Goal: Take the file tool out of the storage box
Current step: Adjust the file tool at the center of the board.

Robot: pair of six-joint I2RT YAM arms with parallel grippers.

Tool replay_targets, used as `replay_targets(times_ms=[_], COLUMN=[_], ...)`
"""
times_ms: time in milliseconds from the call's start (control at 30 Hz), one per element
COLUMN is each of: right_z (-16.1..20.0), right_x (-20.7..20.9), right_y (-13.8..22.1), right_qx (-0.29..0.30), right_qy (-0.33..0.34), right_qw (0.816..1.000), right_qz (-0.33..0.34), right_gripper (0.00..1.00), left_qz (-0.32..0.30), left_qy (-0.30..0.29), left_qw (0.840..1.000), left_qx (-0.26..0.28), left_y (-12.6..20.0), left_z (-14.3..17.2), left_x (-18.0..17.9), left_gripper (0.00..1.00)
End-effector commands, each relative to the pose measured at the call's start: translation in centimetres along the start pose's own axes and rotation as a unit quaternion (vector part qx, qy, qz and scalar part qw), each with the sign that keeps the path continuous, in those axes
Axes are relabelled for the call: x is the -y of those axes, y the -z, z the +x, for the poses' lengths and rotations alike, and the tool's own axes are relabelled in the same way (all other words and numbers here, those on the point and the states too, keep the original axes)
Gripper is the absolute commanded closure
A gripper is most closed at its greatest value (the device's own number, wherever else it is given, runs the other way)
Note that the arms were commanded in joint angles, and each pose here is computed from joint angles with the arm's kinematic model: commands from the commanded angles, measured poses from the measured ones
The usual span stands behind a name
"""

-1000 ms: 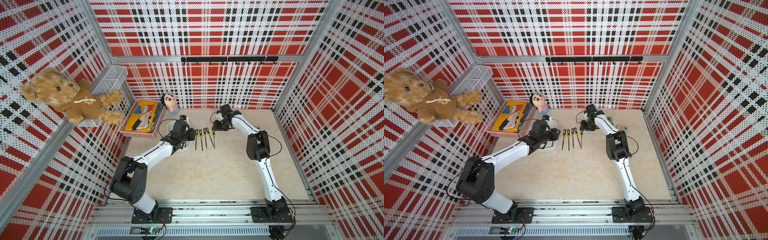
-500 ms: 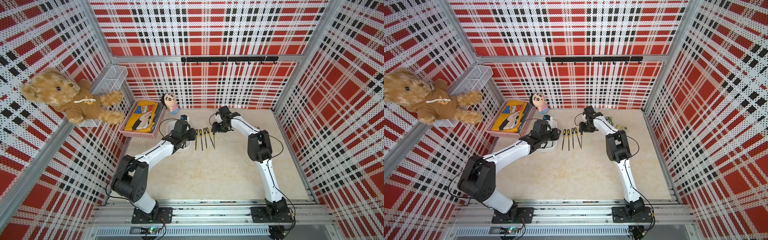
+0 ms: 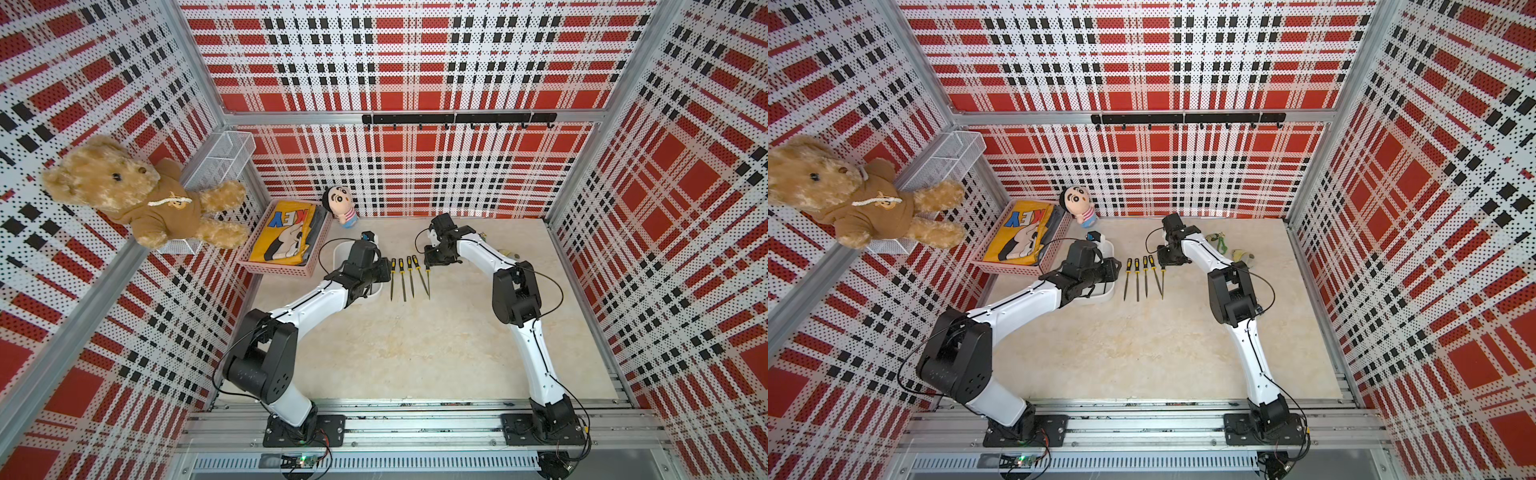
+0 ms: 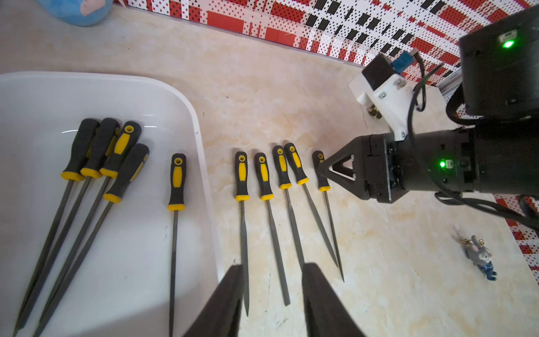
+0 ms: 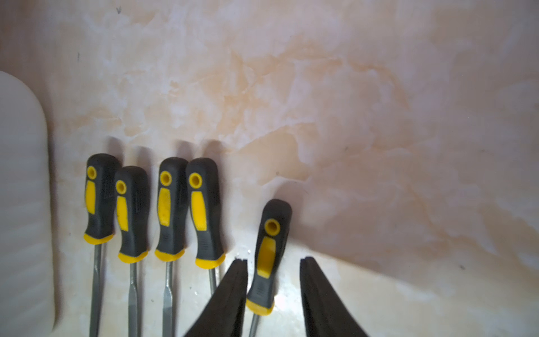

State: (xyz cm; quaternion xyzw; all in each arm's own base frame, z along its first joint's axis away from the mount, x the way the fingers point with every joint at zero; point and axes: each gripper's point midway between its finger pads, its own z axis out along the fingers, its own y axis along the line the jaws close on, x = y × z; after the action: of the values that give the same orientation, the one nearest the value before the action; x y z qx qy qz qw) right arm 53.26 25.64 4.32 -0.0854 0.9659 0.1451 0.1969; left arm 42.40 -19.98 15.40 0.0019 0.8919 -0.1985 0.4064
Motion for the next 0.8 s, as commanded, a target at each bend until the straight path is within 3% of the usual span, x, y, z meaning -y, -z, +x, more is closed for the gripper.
replay_targets(times_ms=[0,433,767], right_z=[0.6,0.9,1.5], right_x=[0.3,-1.1,-0.1], right_y=[-1.3,-2.1,-2.7], right_qx=[-0.006,-0.008,-0.013], right_qy=[0.000,0.008,0.003], right_qw=[1.000,1.000,0.999], right_qz=[0.011,0.006,0.030], right_gripper=[0.62,0.54,0.74], left_qz=[-0.004,-0.009,-0.017], left_qy=[-0.012,-0.012,-0.015], left_qw=[1.000,1.000,1.000], left_qx=[0.002,-0.002,-0.005], left_y=[0.0,0.1,0.1], left_z=[-0.4,-0.1,0.2], left_x=[0.3,0.0,-0.4], left_gripper=[0.59,0.59,0.59])
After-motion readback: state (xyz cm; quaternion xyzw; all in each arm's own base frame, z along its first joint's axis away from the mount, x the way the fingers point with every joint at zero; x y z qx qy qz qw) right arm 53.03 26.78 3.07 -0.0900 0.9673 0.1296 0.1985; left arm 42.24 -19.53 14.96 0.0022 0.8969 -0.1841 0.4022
